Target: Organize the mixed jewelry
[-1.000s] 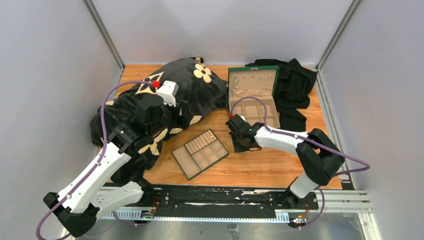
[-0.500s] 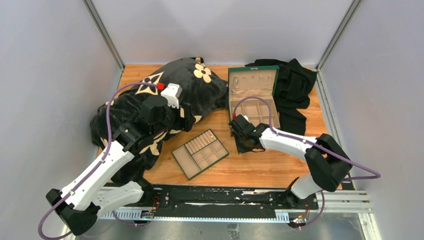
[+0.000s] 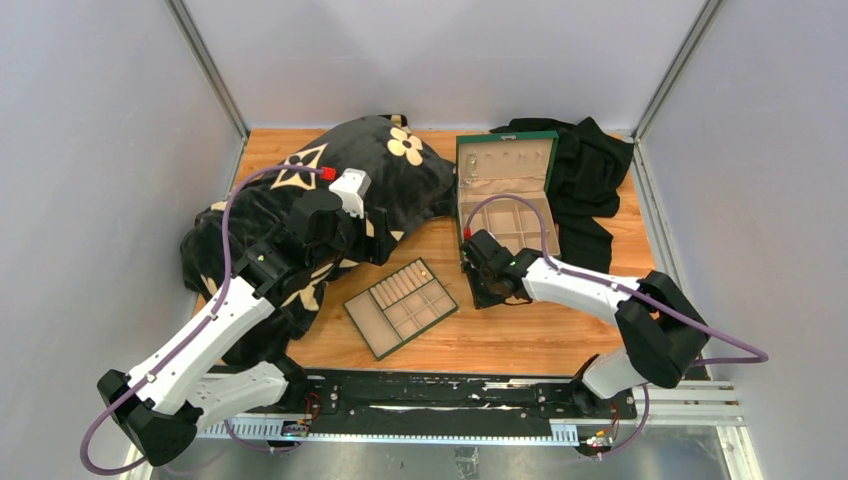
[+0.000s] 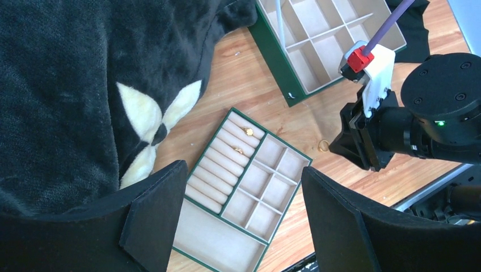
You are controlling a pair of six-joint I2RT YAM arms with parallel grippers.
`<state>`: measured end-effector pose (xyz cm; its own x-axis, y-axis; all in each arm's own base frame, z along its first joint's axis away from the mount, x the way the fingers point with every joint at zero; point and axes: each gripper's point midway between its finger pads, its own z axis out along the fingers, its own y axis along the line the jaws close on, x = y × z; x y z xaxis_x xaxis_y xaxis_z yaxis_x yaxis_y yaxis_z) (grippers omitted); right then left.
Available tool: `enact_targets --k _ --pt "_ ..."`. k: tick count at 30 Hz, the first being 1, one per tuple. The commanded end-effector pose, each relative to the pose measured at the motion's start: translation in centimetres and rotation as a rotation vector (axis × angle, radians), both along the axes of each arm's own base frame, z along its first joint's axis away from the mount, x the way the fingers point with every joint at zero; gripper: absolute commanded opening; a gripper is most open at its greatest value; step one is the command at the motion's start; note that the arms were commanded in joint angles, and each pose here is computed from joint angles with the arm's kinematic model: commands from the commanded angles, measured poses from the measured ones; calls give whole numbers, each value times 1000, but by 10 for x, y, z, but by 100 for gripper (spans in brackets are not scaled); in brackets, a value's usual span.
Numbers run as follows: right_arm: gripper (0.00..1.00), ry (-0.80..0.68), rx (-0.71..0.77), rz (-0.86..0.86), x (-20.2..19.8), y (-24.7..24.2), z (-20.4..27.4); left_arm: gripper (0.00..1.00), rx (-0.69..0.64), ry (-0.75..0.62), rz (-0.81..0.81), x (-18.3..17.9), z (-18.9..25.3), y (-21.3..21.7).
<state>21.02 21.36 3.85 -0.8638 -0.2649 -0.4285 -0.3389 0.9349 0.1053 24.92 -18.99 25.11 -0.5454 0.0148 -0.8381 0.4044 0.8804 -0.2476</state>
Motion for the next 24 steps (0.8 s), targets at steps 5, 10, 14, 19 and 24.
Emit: enact_targets --k 5,10,14,19,24 --pt "26 12 35 44 2 14 2 78 -21 -16 -12 -1 4 -4" --pt "26 26 33 42 4 18 -6 78 -21 -18 -8 -1 6 -3" --pt "25 55 50 56 0 24 -12 78 -23 -21 -6 -1 7 -3" --pt "17 56 46 56 0 23 -13 78 -22 -17 -5 -1 6 -2" --pt "6 45 43 51 1 21 -7 78 -20 -14 -3 0 5 -2"
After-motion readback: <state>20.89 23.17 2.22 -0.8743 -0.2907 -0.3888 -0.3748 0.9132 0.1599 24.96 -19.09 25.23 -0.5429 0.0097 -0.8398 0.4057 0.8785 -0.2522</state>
